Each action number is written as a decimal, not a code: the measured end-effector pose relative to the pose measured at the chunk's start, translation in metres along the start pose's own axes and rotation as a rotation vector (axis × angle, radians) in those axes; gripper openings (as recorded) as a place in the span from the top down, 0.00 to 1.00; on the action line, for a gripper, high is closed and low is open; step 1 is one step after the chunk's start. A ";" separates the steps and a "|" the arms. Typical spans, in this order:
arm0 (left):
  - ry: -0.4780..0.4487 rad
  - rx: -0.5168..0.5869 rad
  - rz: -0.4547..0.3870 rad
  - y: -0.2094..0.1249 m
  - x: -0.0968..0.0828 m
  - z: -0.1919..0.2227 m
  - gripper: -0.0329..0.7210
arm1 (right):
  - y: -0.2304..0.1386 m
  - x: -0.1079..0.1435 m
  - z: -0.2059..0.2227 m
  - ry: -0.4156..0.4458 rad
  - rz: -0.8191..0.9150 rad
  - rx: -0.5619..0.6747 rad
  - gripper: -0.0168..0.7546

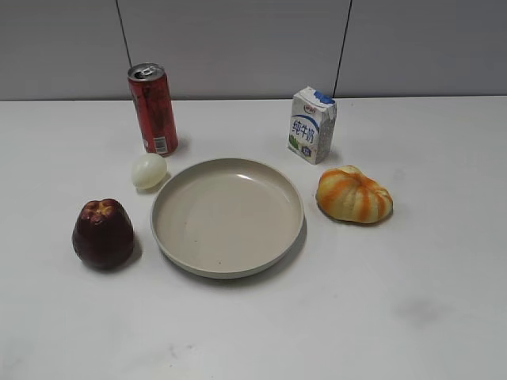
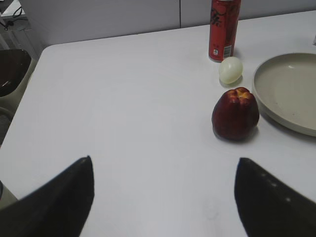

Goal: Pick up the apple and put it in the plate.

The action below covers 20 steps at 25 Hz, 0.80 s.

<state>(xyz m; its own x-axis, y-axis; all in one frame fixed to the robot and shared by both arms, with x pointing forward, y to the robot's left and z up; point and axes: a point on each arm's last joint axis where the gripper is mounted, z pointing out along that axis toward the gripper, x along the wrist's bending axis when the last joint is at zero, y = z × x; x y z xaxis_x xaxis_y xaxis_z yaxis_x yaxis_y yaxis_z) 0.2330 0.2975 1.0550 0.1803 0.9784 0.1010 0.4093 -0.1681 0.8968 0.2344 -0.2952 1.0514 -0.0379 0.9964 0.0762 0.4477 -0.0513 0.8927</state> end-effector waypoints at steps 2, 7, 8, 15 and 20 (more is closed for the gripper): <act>-0.001 0.000 0.000 0.000 0.000 0.000 0.04 | 0.000 0.000 0.000 0.000 0.000 0.000 0.22; -0.001 0.000 0.000 0.000 0.000 0.000 0.04 | 0.000 0.000 0.000 0.000 0.000 0.000 0.22; -0.001 0.000 0.000 0.000 0.000 0.000 0.04 | 0.000 0.000 0.000 0.000 0.000 0.000 0.22; -0.002 0.000 -0.001 0.000 0.000 0.000 0.05 | 0.000 0.000 0.000 0.000 0.001 0.000 0.22; -0.003 -0.095 -0.013 0.019 0.001 -0.002 0.07 | 0.000 0.000 0.000 0.000 0.001 0.000 0.22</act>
<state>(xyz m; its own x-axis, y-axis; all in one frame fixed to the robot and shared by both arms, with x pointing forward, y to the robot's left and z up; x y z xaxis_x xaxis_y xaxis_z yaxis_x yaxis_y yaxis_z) 0.2397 0.2956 1.0730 0.1781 0.9800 0.0885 0.3250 -0.1435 0.9347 0.2344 -0.2952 1.0514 -0.0375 0.9963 0.0770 0.4477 -0.0521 0.8927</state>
